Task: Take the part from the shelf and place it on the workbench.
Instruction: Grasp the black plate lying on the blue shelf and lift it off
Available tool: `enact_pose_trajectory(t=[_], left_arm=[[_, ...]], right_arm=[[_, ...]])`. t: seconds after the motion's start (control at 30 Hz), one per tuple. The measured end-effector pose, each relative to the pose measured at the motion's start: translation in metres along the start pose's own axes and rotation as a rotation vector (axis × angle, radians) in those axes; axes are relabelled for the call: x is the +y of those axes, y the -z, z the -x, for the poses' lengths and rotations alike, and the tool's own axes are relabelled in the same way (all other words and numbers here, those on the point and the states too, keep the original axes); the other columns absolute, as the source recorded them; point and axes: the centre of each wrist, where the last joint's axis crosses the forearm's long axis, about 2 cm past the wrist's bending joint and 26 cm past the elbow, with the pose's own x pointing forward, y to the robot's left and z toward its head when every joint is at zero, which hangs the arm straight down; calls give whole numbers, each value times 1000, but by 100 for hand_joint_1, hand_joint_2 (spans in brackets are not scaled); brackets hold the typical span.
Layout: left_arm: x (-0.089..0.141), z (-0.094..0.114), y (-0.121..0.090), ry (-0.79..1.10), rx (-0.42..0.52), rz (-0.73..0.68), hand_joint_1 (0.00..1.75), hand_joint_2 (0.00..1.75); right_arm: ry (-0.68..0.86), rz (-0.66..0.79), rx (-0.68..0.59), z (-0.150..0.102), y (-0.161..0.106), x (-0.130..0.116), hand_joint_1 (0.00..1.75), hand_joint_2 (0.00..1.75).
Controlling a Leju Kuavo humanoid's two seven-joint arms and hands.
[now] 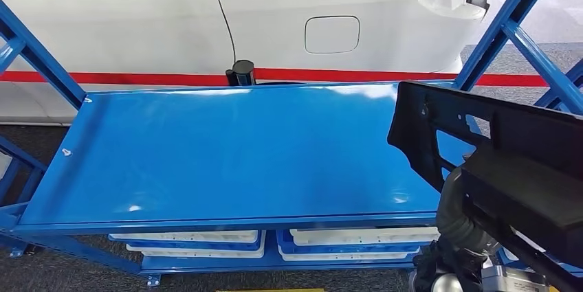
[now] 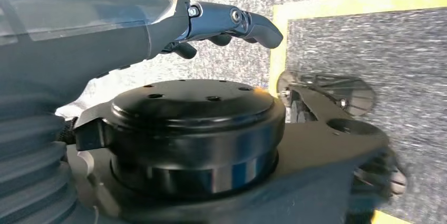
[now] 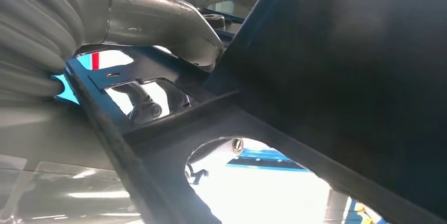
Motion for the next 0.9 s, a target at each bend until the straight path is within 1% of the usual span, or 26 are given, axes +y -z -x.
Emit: enact_pose_trajectory(t=[0.27, 0.53, 0.6, 0.77, 0.9], left_arm=[[1, 2, 0, -5, 12, -8, 0, 175], [1, -1, 0, 2, 3, 17, 0, 175], [7, -2, 2, 8, 8, 28, 0, 175], [32, -7, 8, 22, 24, 40, 0, 175], [39, -11, 10, 34, 33, 29, 0, 175]], right_arm=[[4, 8, -18, 1, 8, 3, 175, 175], [11, 33, -5, 3, 8, 0, 175, 175], [21, 38, 1, 4, 7, -3, 175, 175], [37, 34, 23, 6, -1, -11, 175, 175], [41, 18, 39, 6, -7, -15, 175, 175]])
